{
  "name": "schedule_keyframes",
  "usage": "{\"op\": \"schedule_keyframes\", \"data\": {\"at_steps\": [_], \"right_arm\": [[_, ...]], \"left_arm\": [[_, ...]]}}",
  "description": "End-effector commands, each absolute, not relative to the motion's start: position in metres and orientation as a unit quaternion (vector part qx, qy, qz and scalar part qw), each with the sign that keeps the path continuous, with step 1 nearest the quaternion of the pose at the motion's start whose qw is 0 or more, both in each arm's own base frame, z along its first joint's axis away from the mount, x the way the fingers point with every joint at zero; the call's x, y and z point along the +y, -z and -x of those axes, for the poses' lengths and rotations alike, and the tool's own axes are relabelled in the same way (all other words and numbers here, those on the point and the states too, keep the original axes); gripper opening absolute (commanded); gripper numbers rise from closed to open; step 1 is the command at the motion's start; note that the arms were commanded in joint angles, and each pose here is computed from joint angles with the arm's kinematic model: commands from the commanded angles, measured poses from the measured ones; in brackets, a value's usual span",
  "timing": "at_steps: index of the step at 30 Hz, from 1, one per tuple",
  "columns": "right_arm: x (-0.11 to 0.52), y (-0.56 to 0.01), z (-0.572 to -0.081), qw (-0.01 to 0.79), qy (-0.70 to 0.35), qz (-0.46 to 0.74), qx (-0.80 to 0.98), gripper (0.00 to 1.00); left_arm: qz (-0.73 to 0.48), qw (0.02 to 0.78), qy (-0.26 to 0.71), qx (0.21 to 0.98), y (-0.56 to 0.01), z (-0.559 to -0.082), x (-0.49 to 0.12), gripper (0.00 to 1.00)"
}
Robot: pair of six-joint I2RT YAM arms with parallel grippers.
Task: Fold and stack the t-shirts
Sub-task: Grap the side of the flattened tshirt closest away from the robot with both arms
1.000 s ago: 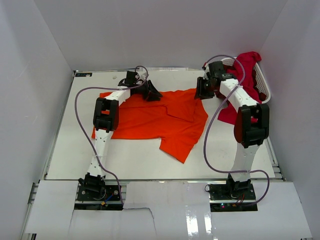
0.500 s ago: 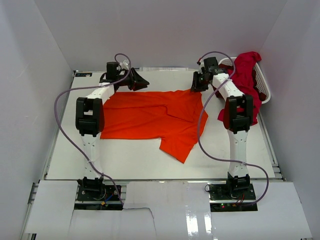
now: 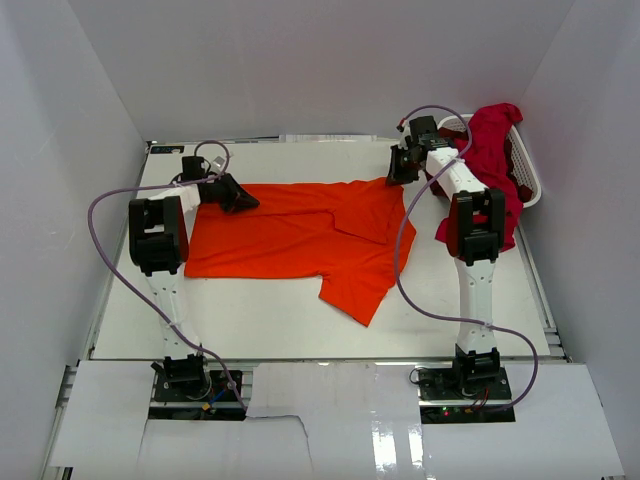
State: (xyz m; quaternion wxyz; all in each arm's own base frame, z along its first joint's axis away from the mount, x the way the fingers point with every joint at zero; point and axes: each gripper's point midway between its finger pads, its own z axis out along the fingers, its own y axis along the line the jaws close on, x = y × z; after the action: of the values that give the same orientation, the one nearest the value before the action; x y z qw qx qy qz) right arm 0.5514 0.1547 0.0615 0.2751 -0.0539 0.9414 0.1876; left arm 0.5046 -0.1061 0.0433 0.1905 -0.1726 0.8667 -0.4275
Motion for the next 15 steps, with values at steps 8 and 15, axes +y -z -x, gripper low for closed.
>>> {"op": "schedule_keyframes", "data": {"at_steps": [8,15], "right_arm": [[0.113,-0.035,-0.558,0.261,-0.164,0.014,0.951,0.16],[0.103,-0.018,-0.557,0.247,-0.144,0.007,0.958,0.18]], "left_arm": [[0.157,0.231,0.398,0.874,-0.054,-0.524,-0.091,0.23],[0.163,0.227,0.380,0.882,-0.038,-0.531,-0.086,0.23]]}}
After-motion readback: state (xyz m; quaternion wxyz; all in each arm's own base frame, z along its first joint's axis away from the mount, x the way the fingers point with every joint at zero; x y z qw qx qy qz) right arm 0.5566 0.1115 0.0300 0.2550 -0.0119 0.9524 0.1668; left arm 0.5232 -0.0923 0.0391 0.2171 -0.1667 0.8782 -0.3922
